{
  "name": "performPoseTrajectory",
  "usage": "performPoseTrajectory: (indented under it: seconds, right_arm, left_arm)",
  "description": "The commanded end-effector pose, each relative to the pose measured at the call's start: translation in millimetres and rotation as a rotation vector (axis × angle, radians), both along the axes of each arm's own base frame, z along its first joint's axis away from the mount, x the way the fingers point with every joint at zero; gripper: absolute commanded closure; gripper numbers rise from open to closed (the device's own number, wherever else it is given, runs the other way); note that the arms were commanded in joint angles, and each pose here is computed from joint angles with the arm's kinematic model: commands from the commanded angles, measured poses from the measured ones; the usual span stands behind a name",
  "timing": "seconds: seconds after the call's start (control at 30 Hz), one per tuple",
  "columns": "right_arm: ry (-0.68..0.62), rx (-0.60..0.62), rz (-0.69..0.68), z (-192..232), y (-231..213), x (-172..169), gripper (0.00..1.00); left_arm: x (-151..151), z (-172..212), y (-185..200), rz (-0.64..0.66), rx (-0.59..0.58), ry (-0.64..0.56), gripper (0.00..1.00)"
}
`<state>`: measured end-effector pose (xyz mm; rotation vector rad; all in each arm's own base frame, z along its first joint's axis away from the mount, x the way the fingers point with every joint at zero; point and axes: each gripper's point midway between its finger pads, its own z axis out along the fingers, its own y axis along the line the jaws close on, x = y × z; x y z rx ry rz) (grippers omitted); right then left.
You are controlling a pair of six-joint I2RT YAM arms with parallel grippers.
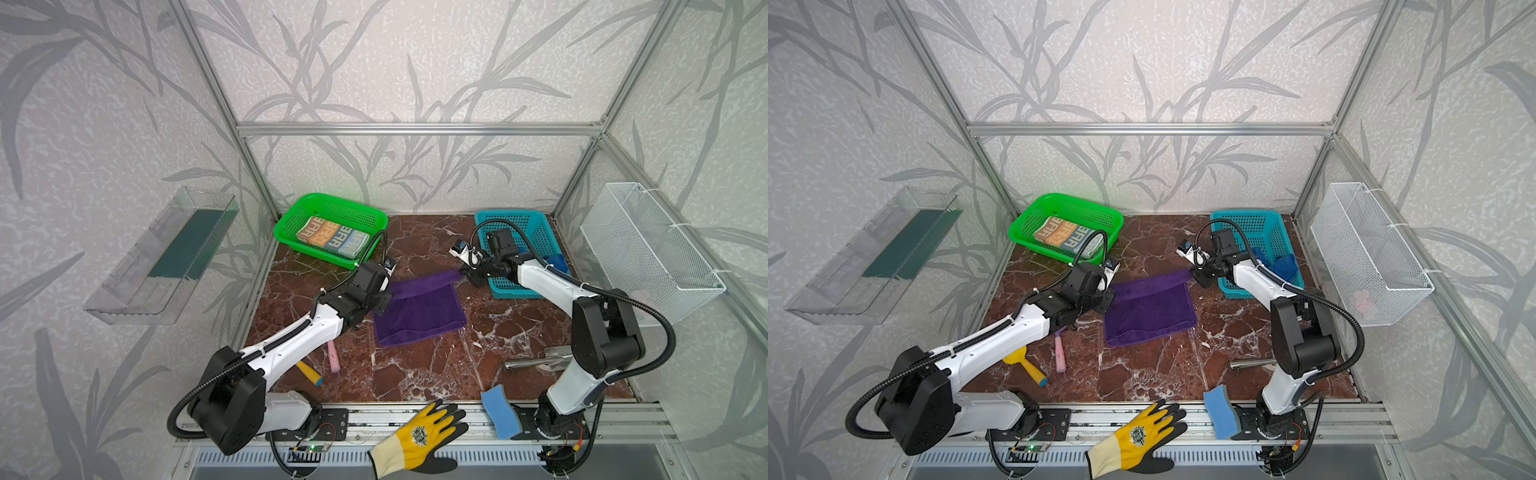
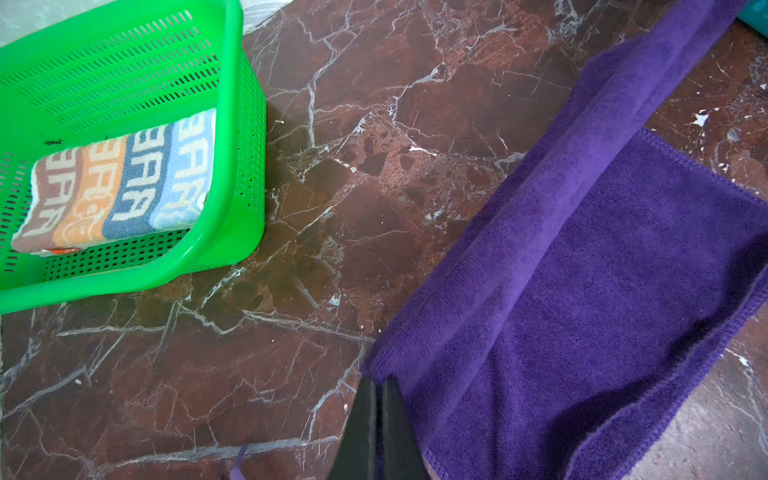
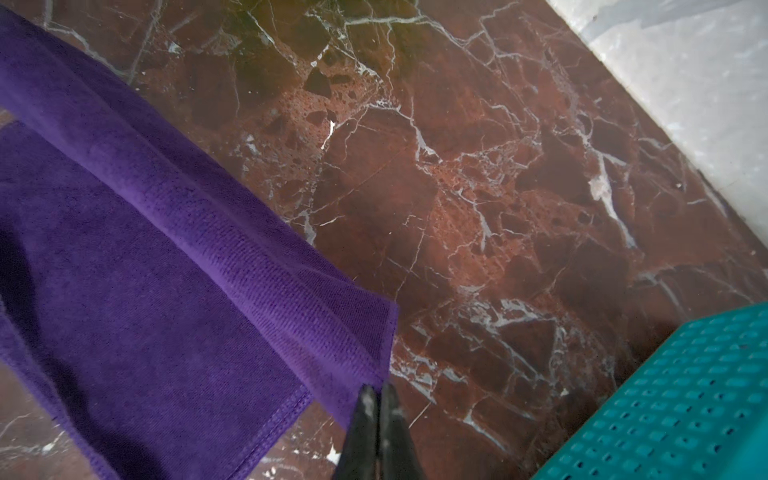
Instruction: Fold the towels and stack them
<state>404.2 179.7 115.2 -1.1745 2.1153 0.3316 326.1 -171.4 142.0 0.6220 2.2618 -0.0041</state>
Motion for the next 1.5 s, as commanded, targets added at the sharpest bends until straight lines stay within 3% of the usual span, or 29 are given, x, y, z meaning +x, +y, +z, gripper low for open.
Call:
performPoseTrajectory:
  seconds: [0.0, 0.3, 0.7, 0.93, 1.47]
  right_arm:
    - [0.047, 0.012, -0.035, 2.5, -6.1, -15.5, 1.0]
    - [0.038, 0.024, 0.001, 8.9, -7.5, -36.9, 1.0]
    - [0.228, 0.009, 0.004, -6.3, -10.4, -69.7, 1.0]
    - [0.354, -0.058, -0.032, -23.9, -15.0, -85.2, 1.0]
    - [0.509, -0.237, 0.006, -63.1, -13.5, -110.0, 1.0]
  left_arm:
    - [-9.2, -2.6, 6.8, 0.029, -0.014, 0.016, 1.0]
    - [-32.5, -8.8, 7.0, 0.013, -0.09, 0.033, 1.0]
    - [-49.6, -34.1, 0.3, 0.02, -0.116, 0.126, 1.0]
    - [-55.2, -39.6, -5.1, 0.031, -0.135, 0.177, 1.0]
    - [-78.8, -68.2, -2.3, 0.134, -0.166, 0.345, 1.0]
